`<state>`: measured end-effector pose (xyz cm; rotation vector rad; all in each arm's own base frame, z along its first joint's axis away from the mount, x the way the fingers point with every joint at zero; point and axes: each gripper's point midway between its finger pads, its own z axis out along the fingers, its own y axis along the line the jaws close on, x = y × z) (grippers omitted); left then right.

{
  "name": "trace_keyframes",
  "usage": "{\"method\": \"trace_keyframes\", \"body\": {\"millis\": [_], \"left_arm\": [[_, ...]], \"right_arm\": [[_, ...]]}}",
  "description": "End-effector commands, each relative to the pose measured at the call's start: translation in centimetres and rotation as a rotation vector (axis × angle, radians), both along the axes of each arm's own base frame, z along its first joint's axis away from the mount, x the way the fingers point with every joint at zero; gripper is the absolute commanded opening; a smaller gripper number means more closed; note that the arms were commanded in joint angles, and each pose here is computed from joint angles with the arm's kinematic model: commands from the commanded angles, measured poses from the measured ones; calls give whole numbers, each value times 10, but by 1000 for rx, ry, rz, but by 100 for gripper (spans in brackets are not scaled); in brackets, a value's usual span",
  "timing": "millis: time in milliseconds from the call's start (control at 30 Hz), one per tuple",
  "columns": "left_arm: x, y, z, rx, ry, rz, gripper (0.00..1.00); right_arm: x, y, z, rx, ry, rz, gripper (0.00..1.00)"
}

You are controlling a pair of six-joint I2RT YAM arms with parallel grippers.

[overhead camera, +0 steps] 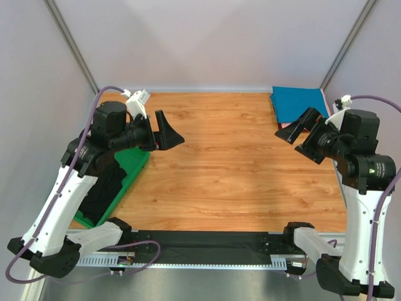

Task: Fold and stack the t-shirts
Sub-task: Neatly place the folded tshirt to the corner

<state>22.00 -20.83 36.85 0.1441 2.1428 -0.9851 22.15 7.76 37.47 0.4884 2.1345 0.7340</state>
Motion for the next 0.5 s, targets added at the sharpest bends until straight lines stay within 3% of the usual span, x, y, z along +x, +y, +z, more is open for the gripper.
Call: {"method": "trace_keyframes", "body": {"millis": [0, 167, 467], "left_arm": [[-8, 7, -3, -16, -20, 28, 100], [-15, 2, -8, -69, 3, 12, 100], [-17, 3, -10, -50, 12, 0, 99]], "right_arm": [[-15, -4, -35, -35, 137, 8, 100], [-16, -6, -44, -39, 150, -8, 100], [-15, -7, -43, -40, 124, -22, 100]]}}
